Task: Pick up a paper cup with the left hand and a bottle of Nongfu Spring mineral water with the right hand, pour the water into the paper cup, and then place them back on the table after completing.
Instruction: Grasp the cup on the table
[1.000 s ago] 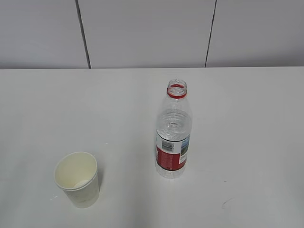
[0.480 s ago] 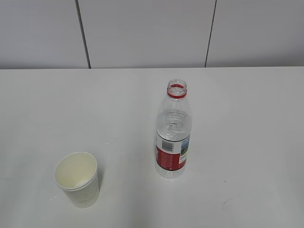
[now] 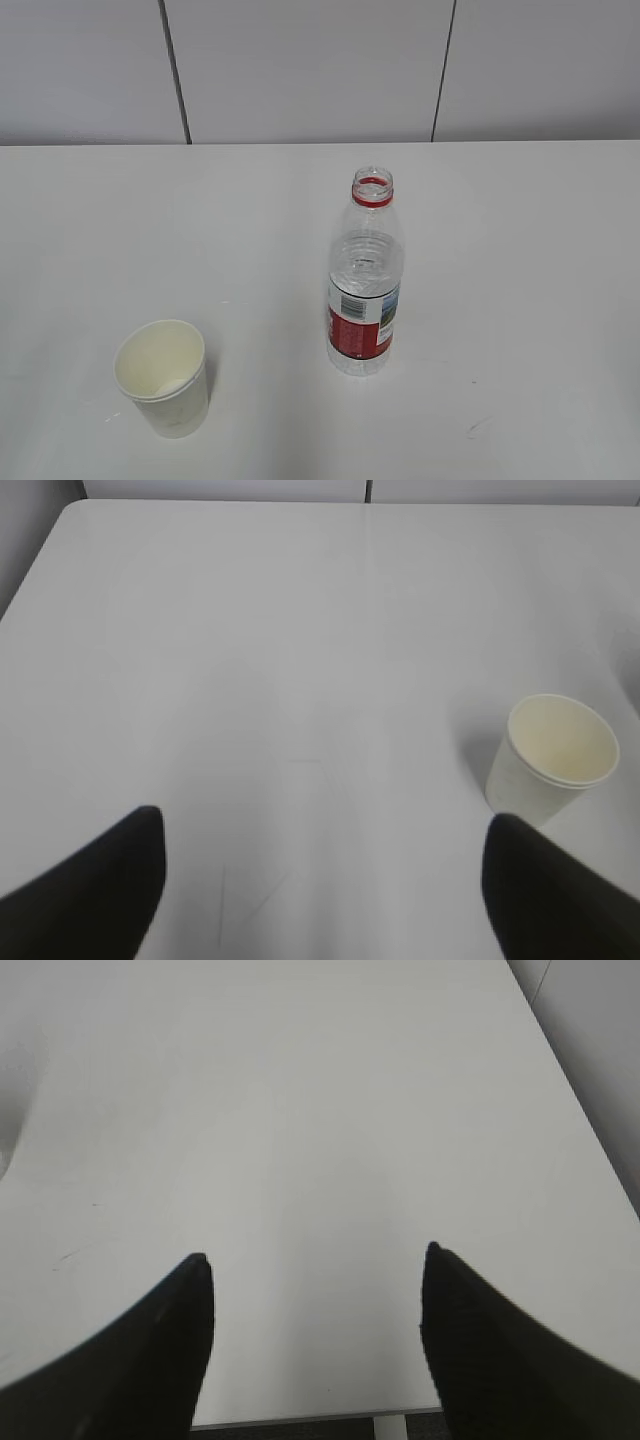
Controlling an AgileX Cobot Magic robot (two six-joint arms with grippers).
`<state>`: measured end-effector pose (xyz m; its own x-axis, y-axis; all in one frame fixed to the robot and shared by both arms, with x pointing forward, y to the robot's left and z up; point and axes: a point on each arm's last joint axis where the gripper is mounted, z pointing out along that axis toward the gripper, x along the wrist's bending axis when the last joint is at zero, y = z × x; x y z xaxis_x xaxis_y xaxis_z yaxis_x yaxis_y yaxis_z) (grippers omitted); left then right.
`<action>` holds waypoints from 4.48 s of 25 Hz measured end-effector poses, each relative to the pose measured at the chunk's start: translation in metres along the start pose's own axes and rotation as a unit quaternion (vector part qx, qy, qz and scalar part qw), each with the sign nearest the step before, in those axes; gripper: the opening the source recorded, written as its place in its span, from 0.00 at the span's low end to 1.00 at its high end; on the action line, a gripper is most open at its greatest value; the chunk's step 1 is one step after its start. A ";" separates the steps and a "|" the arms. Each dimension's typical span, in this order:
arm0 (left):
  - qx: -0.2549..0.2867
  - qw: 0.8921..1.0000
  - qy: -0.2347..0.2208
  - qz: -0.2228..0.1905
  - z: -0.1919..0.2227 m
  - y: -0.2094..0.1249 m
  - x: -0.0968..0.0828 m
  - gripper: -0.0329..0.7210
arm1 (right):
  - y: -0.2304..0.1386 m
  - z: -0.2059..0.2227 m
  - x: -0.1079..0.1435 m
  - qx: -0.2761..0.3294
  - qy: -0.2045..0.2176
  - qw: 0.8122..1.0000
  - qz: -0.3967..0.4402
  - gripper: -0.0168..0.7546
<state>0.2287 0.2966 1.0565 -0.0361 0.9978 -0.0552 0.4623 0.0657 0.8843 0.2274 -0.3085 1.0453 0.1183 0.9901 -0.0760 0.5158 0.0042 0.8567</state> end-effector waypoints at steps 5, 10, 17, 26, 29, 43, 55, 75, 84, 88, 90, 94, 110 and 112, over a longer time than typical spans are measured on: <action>0.000 1.000 0.000 0.000 0.000 0.000 0.000 0.82 | 0.000 0.000 -0.001 0.000 -0.003 1.000 0.000 0.65; 0.000 1.000 0.000 0.000 0.000 0.000 0.000 0.82 | 0.000 0.000 -0.001 0.000 -0.005 1.000 0.000 0.65; 0.000 1.000 0.000 0.000 0.000 0.000 0.000 0.82 | 0.000 0.000 -0.001 0.000 -0.005 1.000 -0.001 0.65; 0.000 1.000 0.000 0.001 0.000 0.000 0.000 0.81 | 0.000 0.000 -0.002 -0.001 -0.009 1.000 -0.007 0.65; 0.000 1.000 0.000 0.007 0.000 0.000 0.000 0.80 | 0.002 -0.001 -0.002 -0.006 -0.010 1.000 -0.020 0.65; 0.000 1.000 0.000 0.021 0.000 0.000 0.000 0.77 | 0.026 0.001 -0.001 -0.105 -0.007 0.994 -0.027 0.65; 0.000 1.000 0.000 0.022 0.000 0.000 0.000 0.76 | 0.026 0.041 0.007 -0.142 0.004 0.989 -0.040 0.65; -0.159 0.987 -0.004 0.015 0.020 0.017 0.000 0.76 | 0.027 0.052 0.011 -0.207 0.011 0.977 -0.043 0.65; -0.210 0.978 -0.003 0.008 0.036 0.023 0.002 0.74 | 0.033 0.088 0.017 -0.190 0.023 0.980 -0.063 0.65; -0.208 0.978 0.004 0.009 0.057 0.026 0.004 0.73 | 0.037 0.097 0.019 -0.188 0.025 0.979 -0.079 0.65; -0.206 0.978 0.008 0.012 0.064 0.030 0.005 0.73 | 0.039 0.100 0.019 -0.190 0.026 0.978 -0.082 0.65; -0.209 0.978 0.012 0.016 0.075 0.038 0.005 0.73 | 0.042 0.105 0.021 -0.190 0.030 0.978 -0.083 0.65; -0.210 0.977 0.023 0.042 0.125 0.039 0.009 0.72 | 0.052 0.142 0.029 -0.179 0.058 0.979 -0.080 0.65; -0.218 0.975 0.023 0.042 0.125 0.037 0.009 0.72 | 0.053 0.150 0.031 -0.178 0.064 0.979 -0.080 0.65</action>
<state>0.3563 0.3085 1.0311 -0.0582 0.9976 0.0383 0.0447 -0.0357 0.9984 0.3856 -0.2983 1.0116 -0.0594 0.9821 -0.1785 0.1884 0.1866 0.9642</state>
